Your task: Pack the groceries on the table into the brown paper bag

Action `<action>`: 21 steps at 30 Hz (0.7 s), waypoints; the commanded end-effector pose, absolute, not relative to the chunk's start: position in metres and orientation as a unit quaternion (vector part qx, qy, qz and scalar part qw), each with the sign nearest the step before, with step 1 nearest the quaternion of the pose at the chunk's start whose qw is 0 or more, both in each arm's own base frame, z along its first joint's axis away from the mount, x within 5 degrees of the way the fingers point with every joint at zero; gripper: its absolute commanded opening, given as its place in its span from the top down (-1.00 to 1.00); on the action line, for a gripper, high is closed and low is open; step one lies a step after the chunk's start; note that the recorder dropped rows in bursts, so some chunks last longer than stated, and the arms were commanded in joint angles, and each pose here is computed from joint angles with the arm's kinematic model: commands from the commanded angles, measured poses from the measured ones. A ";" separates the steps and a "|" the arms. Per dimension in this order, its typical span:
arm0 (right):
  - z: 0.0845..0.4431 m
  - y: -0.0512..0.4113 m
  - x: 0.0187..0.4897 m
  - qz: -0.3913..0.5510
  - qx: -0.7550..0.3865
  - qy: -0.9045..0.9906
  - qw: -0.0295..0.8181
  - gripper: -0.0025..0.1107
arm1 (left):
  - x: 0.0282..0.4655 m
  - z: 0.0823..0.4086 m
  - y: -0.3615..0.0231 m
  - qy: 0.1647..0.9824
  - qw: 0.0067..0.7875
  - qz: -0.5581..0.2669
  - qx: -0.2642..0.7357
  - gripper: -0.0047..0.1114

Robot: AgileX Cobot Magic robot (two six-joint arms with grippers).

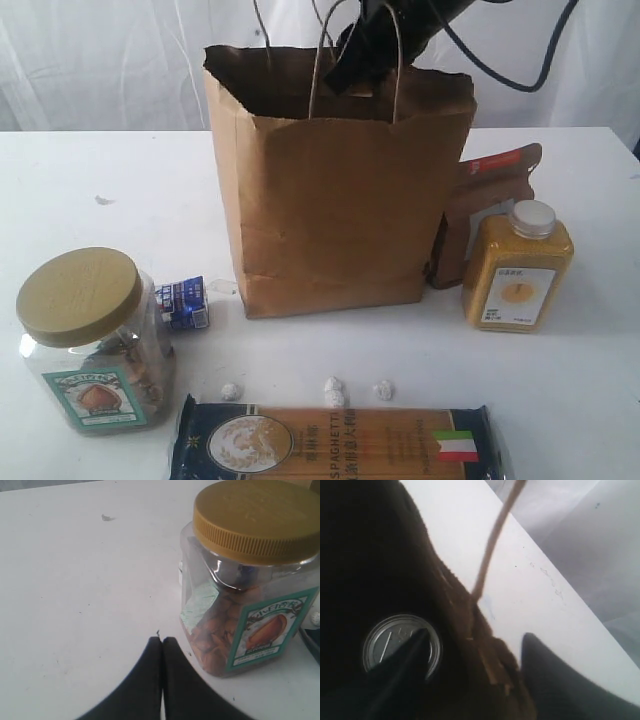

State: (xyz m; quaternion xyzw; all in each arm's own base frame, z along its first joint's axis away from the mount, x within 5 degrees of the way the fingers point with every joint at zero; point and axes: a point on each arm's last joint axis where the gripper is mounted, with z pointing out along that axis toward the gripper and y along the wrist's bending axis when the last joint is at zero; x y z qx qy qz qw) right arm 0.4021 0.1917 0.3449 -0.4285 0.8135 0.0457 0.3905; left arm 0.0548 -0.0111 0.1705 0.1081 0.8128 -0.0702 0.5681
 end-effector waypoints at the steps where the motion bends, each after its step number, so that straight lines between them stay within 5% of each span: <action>1: 0.356 0.191 0.398 0.055 -0.414 0.816 0.400 -0.38 | 0.055 0.168 -0.011 0.814 0.566 -0.068 0.109 0.92; 21: 0.462 0.145 0.314 0.027 -0.365 0.807 0.463 -0.36 | 0.055 0.168 -0.011 0.814 0.566 -0.068 0.109 0.92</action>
